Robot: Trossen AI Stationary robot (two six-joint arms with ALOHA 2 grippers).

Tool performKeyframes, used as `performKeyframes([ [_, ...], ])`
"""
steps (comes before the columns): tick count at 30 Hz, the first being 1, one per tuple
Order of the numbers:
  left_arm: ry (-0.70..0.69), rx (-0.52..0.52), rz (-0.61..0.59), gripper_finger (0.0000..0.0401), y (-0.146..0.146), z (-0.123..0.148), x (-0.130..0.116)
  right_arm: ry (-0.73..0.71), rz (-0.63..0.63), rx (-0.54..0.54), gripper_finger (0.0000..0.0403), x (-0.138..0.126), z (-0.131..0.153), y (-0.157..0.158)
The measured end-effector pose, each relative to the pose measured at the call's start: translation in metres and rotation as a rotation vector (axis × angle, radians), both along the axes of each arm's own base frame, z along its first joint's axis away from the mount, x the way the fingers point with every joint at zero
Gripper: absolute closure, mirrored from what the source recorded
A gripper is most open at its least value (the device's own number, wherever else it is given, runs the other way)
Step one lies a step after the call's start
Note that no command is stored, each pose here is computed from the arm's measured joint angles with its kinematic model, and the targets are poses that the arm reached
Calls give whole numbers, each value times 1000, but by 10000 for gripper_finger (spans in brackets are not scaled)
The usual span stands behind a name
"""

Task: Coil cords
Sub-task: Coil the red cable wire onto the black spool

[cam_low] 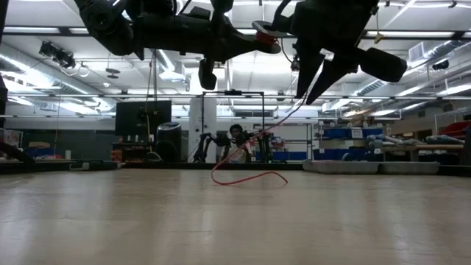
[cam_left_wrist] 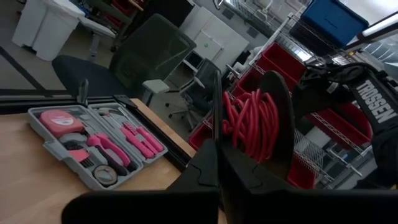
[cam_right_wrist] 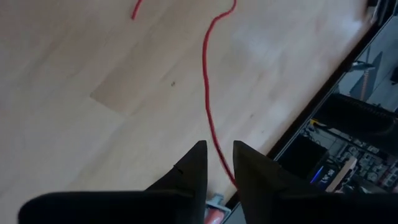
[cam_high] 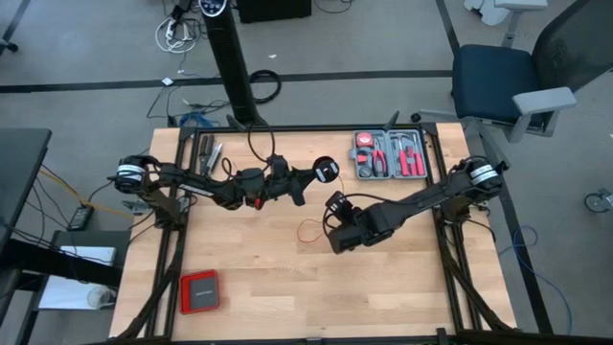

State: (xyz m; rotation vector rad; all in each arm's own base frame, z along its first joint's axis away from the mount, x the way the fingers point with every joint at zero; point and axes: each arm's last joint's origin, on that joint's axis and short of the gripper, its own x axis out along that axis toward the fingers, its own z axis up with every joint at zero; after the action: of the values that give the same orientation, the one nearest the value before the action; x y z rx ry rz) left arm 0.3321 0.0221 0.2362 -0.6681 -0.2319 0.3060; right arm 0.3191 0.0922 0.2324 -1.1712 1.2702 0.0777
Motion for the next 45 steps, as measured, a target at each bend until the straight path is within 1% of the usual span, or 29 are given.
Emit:
performKeyframes([
  [7, -1, 0, -1, 398, 0, 0, 0, 10, -5, 55, 361, 3, -1, -6],
  [11, -1, 1, -4, 398, 0, 0, 0, 30, -14, 53, 370, 1, -6, -10],
  [16, -1, 1, -6, 398, 0, 0, 0, 52, -17, 51, 368, -2, -14, -12],
  [21, 0, 1, -7, 398, 0, 0, 0, 55, -11, 49, 368, -2, -14, -12],
  [25, 0, 2, -7, 398, 0, 0, 0, 90, 50, 23, 369, -2, -14, -12],
  [27, 2, 2, -7, 398, 0, 0, 0, 78, 74, 21, 367, 0, -14, -9],
  [34, 12, 24, -8, 398, 0, 0, 0, 79, 137, 68, 367, -4, -14, 10],
  [41, 15, 26, -8, 398, 0, 0, 0, 27, 166, 85, 367, -4, -13, 22],
  [45, 15, 24, -8, 398, 0, 0, 0, -12, 152, 49, 367, 0, -11, 19],
])
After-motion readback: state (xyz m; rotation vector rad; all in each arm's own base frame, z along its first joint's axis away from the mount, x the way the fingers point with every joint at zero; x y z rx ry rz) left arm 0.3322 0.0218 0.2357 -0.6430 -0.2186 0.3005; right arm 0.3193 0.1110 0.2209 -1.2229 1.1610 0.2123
